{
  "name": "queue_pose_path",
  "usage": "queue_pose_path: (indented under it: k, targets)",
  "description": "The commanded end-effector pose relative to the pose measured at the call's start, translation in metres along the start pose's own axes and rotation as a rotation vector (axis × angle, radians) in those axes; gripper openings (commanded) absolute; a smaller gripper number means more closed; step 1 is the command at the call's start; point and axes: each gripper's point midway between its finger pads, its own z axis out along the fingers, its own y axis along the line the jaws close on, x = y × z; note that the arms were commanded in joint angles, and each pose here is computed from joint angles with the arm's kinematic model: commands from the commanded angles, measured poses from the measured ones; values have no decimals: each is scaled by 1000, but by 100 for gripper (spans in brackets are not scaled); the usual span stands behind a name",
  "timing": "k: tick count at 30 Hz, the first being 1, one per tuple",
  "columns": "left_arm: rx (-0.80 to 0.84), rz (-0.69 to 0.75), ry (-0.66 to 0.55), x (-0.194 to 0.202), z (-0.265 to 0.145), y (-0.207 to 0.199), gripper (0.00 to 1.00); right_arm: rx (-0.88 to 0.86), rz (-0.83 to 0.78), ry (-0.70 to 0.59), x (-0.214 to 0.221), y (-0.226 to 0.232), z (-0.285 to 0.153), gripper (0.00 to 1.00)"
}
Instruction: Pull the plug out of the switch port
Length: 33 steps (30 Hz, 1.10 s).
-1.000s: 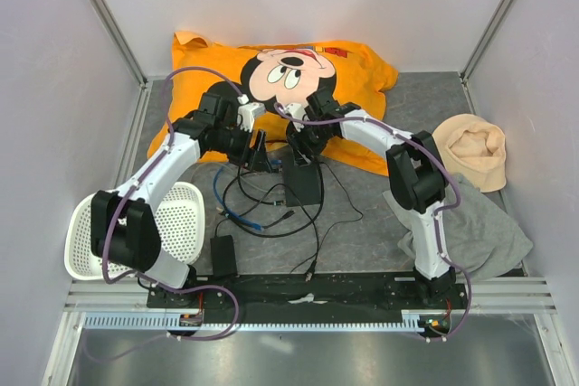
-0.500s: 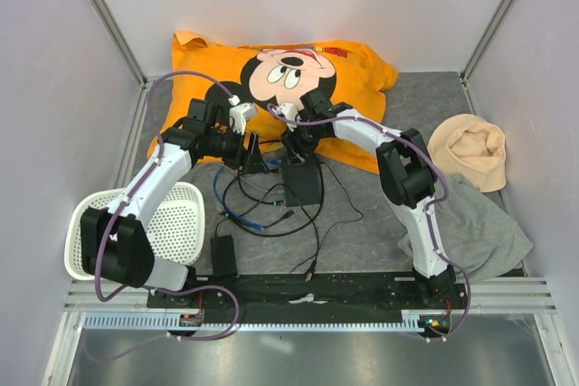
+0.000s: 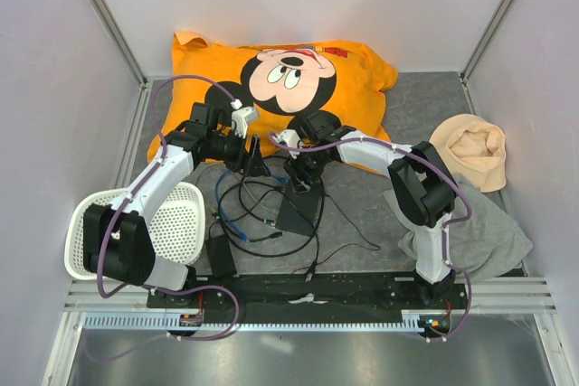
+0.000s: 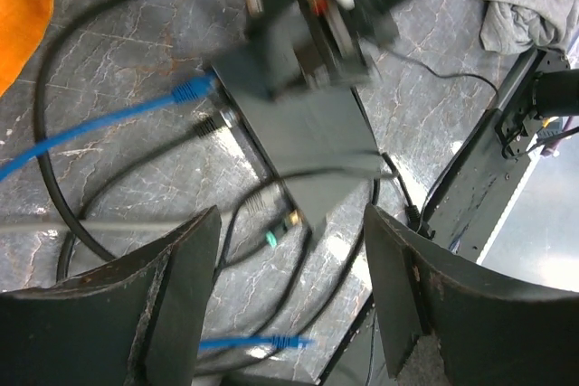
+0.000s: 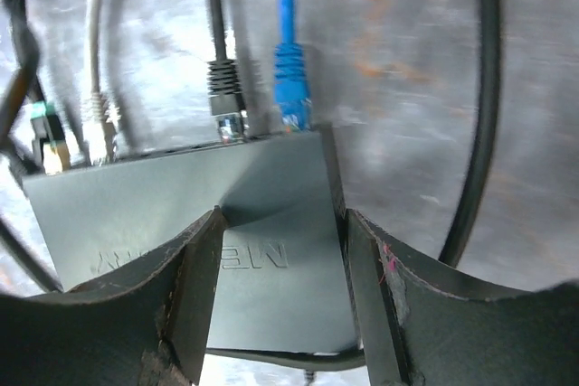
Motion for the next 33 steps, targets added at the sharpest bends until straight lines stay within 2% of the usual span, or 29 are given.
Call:
queue_pose_path:
  k: [1,5,10,14,19,23,33]
  targets:
    - [28,23,-45,-10,1,-1,72,-41,7,84,20,30,5,64]
    - [29,21,-42,-8,2,-1,72,50,15,52,4,10,-6,64]
    - [40,31,-33,-6,3,-4,70,83,71,-85,-24,-6,-57,66]
    - [43,49,-16,-3,8,1,68,121,147,-108,-10,-16,-78,67]
    - [53,51,-18,-13,19,2,67,198,266,-107,14,-30,-75,66]
    - [69,52,-21,-18,26,-6,67,210,285,-78,25,-35,-65,66]
    - [65,43,-3,-4,29,-7,67,155,292,-74,14,-46,-46,66]
